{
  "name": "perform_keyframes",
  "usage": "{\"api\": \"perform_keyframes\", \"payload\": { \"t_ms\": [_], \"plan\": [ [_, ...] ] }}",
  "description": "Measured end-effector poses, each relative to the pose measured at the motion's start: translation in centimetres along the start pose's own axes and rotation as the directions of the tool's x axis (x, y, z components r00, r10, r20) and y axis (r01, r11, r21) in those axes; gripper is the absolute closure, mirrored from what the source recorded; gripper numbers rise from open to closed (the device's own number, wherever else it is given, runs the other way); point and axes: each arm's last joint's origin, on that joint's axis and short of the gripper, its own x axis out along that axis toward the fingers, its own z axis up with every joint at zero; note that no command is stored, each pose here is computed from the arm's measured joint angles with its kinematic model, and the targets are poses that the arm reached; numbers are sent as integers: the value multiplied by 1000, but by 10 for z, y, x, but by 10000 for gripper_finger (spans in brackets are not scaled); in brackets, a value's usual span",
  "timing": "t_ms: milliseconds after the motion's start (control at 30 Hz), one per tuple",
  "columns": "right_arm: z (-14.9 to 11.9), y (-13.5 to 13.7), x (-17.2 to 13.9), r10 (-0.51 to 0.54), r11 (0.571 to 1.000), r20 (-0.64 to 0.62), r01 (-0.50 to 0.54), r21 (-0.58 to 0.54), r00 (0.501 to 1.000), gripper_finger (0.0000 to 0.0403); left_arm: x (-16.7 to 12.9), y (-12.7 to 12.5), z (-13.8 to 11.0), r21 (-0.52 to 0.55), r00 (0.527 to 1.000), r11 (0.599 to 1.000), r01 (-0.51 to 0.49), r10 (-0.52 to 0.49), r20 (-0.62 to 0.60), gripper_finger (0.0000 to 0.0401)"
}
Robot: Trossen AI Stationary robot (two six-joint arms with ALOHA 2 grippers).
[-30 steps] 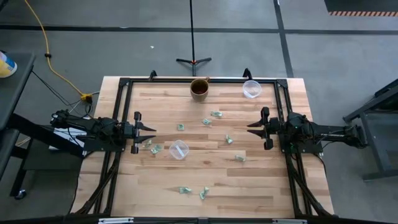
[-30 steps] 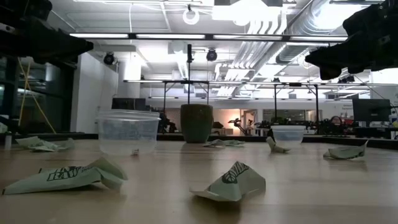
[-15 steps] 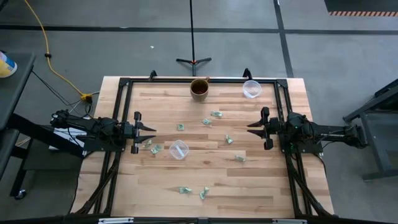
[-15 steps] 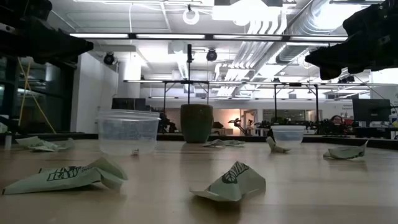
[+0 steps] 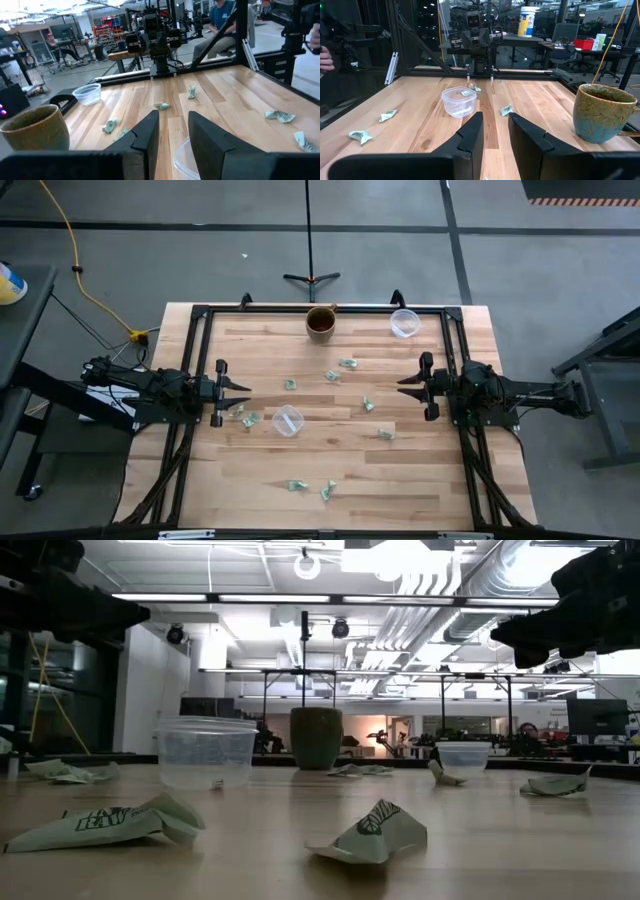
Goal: Pick and place items into bin
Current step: Put the stevia packet into the top transparent bin
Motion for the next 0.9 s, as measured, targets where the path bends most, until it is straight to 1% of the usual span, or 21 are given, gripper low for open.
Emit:
{"api": "perform_keyframes", "payload": {
  "t_ms": [100,200,267,300,467,533,600,733,833,900],
  "plan": [
    [3,-1,0,-25,999,26,24,37,999,320,0,0,0,-68,1000,998,0,-1,-1,261],
    [4,-1,0,-26,993,41,21,115,999,320,0,0,0,-116,1000,993,-1,1,0,261],
    [6,-2,0,-56,991,62,48,124,997,320,0,0,0,-144,1000,990,-2,2,0,261],
    [7,-3,0,-89,989,71,79,127,994,320,0,0,0,-157,1000,988,-4,4,-1,261],
    [10,-6,0,-195,970,98,177,168,976,320,0,0,0,-169,1000,986,-7,7,-1,261],
    [13,-7,1,-218,964,128,194,180,967,316,0,0,0,-169,1000,986,-7,7,-1,261],
    [16,-7,3,-222,967,142,199,161,965,301,0,0,0,-170,1000,985,-8,8,0,261],
    [29,-9,13,-225,974,97,222,45,969,250,0,0,1,-172,1000,985,-7,9,9,261],
    [33,-11,24,-226,973,20,226,-41,974,204,0,0,1,-172,1000,985,-8,10,8,261],
    [31,-12,32,-214,976,-53,211,-61,975,178,0,0,1,-172,1000,985,-8,10,9,261]
  ]
}}
